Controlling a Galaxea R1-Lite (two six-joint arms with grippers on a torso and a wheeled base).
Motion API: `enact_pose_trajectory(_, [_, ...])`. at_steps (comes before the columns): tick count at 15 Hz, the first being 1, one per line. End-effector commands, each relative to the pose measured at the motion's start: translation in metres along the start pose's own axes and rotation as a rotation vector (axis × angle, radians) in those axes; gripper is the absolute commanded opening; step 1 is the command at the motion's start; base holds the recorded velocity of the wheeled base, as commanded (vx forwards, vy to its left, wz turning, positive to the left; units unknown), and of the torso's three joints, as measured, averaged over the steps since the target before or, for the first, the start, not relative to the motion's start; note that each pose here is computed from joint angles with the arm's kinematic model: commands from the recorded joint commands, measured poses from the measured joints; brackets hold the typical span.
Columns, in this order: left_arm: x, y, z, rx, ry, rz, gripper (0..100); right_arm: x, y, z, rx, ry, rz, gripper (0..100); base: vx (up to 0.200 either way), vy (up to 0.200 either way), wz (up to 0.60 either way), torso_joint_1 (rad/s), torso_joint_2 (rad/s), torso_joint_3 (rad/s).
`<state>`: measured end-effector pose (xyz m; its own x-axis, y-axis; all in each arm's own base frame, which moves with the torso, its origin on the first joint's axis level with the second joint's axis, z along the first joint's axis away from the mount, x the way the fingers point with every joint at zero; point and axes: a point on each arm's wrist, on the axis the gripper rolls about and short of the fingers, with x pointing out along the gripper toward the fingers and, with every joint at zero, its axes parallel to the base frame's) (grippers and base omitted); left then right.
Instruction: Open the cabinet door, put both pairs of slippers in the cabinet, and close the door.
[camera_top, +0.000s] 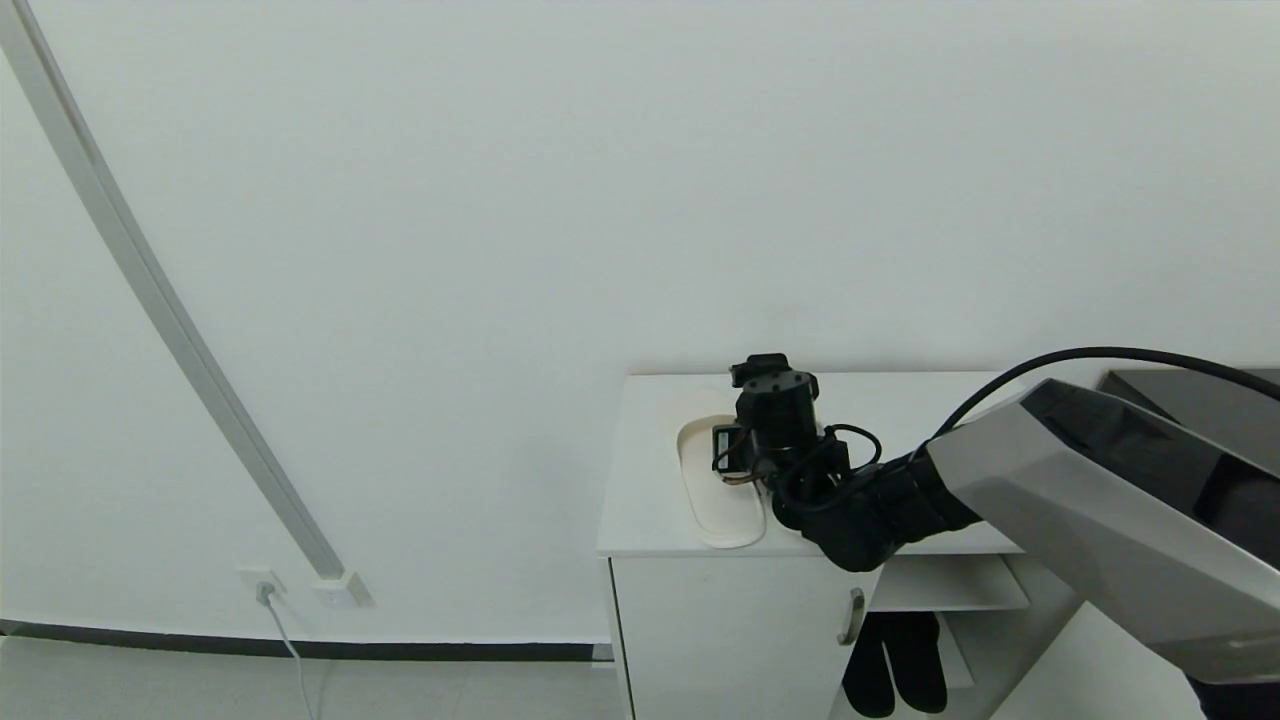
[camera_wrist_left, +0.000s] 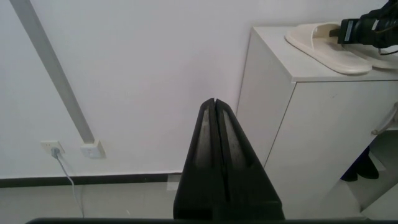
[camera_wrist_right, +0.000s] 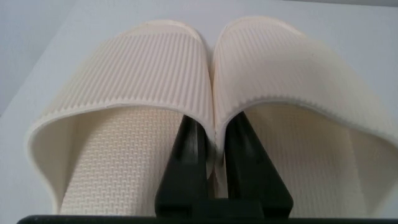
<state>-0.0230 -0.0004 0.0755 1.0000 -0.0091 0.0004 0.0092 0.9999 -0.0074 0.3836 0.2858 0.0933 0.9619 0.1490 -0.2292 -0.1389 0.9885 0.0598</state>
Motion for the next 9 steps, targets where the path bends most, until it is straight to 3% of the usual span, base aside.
enact_pose_trajectory(1, [0.000,0.000,0.000,0.000,0.002,0.000,0,-0.008,0.001,0.009,0.006,-0.012,0.009,0,0.000,0.000,0.00,0.000,0.00,0.000])
enact_pose_trajectory(5, [0.000,0.000,0.000,0.000,0.002,0.006,0,-0.065,-0.008,0.040,-0.004,-0.020,0.101,0,0.000,0.000,0.00,0.000,0.00,0.000])
enact_pose_trajectory(9, [0.000,0.000,0.000,-0.002,0.000,0.006,0,-0.144,-0.021,0.047,-0.025,-0.001,0.243,0,0.000,0.000,0.00,0.000,0.00,0.000])
